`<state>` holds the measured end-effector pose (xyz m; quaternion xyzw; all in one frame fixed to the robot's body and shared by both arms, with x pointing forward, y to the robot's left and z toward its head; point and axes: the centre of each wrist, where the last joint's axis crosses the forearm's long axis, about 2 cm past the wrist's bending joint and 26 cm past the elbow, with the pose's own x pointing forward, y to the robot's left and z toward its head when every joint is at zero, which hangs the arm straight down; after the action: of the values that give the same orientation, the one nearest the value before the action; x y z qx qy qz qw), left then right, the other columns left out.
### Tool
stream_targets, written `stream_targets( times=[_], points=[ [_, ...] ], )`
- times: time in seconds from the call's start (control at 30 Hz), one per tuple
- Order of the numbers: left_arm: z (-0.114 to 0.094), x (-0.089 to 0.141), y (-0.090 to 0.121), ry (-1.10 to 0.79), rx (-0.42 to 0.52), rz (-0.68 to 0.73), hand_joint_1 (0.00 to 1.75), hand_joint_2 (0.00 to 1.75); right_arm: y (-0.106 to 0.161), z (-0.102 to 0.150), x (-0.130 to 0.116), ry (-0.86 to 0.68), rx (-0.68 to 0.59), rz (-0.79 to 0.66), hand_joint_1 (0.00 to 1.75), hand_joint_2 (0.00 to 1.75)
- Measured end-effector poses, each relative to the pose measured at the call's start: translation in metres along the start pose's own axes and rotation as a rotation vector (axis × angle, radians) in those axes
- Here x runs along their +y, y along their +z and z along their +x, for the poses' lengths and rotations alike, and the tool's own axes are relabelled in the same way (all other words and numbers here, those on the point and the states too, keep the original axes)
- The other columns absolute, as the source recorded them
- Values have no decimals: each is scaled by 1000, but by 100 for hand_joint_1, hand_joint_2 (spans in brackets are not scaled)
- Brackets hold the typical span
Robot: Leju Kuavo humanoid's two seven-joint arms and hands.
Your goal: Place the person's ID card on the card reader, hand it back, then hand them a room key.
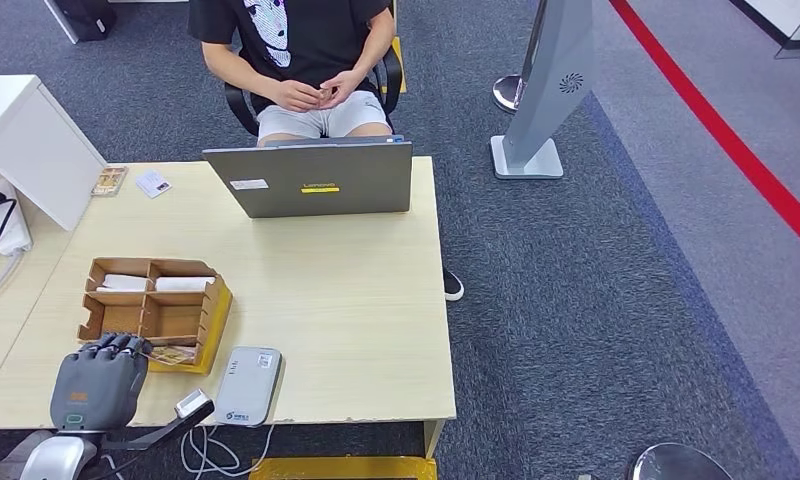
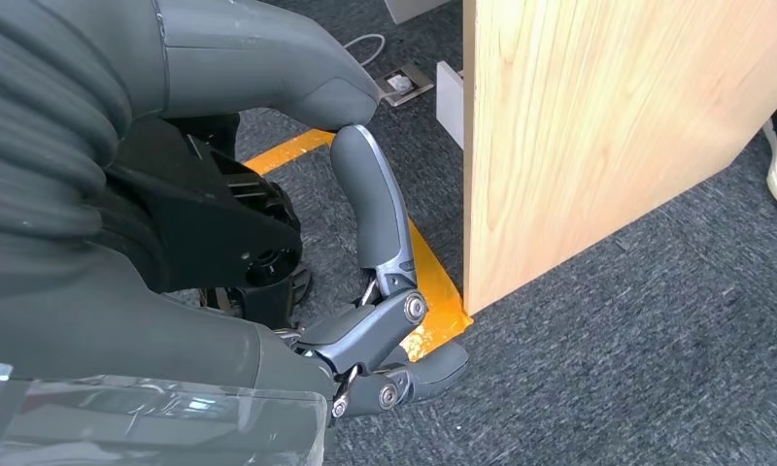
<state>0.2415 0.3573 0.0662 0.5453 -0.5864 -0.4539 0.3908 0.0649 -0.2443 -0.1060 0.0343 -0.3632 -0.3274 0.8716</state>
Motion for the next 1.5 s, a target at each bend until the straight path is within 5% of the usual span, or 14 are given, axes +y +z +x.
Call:
stream_targets(
  times=[0.9, 1.5],
  points=[
    [2, -1, 0, 8, -3, -17, 175, 175, 0, 0, 0, 1, -1, -2, 0, 175],
    [7, 19, -14, 50, -24, 92, 175, 175, 0, 0, -1, -5, -3, -8, 0, 175]
  ],
)
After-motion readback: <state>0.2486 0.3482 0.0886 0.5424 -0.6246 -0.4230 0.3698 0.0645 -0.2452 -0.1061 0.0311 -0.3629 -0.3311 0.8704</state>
